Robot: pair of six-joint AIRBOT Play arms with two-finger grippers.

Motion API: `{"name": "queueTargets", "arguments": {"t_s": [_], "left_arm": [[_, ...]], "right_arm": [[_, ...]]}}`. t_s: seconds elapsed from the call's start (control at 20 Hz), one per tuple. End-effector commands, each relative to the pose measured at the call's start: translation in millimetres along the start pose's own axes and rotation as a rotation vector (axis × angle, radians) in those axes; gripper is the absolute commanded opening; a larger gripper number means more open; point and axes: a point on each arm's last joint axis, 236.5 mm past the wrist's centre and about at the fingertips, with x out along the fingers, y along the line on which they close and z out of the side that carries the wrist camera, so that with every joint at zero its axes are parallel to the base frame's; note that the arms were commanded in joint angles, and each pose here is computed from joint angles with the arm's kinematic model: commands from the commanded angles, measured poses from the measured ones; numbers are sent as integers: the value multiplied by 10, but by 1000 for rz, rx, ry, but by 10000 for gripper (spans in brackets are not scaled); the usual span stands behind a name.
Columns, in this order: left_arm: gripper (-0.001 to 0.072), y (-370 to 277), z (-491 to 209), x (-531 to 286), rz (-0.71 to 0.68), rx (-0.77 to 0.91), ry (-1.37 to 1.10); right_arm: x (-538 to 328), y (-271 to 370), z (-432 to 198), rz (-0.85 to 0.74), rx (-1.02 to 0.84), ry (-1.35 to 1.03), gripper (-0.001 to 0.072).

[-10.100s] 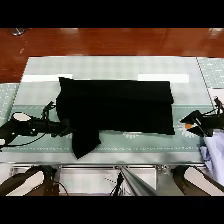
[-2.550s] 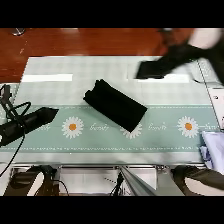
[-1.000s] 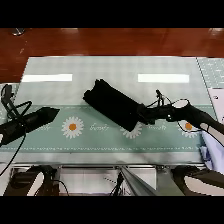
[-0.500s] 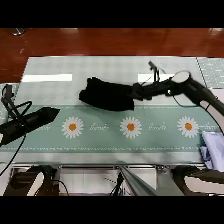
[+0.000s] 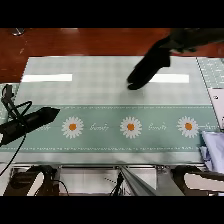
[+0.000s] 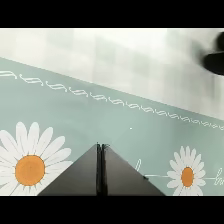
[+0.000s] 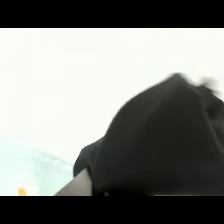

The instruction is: Fold the shirts.

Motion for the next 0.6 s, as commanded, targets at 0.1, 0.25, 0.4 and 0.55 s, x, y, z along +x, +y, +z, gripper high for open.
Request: {"name": "queueTargets", "arguments": {"t_s": [0.1, 0.25, 0.4, 0.55], "left_arm": [[22, 3, 2, 1, 1, 0, 0], [23, 3, 2, 1, 1, 0, -1], [23, 4, 9, 1, 1, 26, -3], [23, 1, 10, 1, 0, 25, -4]], "right_arm": [[-1099, -964, 53, -234, 222, -85, 19], [-1568, -1386, -263, -314, 359, -48, 20], [-2000, -1644, -584, -424, 456, -27, 20], [-2378, -1741, -809, -531, 519, -59, 20]]}}
